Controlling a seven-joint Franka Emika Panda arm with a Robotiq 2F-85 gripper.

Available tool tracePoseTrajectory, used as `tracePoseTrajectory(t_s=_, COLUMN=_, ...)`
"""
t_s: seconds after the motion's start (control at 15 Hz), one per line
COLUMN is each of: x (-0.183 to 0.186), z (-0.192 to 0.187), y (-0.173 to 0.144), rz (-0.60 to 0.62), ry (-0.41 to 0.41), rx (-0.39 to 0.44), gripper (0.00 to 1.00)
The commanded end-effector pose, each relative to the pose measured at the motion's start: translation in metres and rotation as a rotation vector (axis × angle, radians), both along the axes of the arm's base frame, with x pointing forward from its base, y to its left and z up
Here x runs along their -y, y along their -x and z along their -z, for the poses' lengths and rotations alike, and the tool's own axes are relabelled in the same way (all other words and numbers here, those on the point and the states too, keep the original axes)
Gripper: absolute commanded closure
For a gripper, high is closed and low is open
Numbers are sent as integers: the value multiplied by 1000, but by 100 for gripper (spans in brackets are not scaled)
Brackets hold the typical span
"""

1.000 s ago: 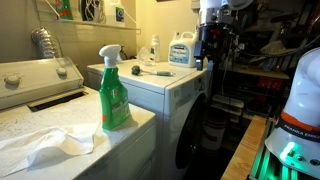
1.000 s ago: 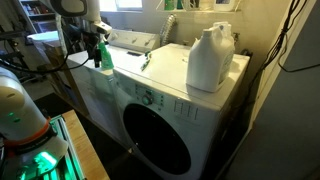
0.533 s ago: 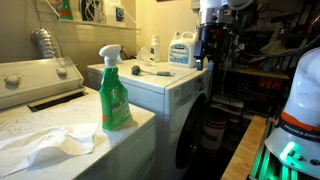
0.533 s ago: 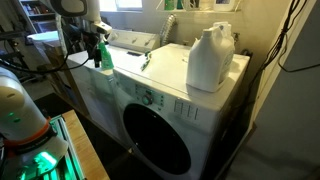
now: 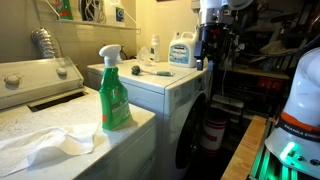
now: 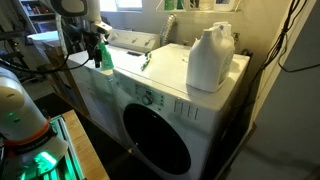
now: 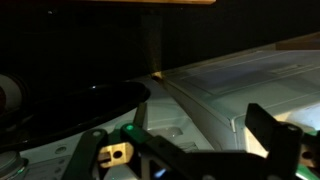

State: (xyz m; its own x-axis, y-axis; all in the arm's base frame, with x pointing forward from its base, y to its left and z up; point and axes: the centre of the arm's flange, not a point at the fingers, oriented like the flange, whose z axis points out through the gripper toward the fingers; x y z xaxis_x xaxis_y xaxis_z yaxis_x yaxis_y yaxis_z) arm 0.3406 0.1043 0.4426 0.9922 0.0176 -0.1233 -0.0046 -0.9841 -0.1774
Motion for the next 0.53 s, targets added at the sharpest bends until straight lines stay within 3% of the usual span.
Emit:
tracePoseTrajectory(t_s=0.0, x=28, z=16, y=-3, rz=-19, ry=14, rx=-22, gripper=0)
tracePoseTrajectory(t_s=0.47, x=100, z=67, y=-4, rz=-15, ry=37, rx=-39, gripper=0)
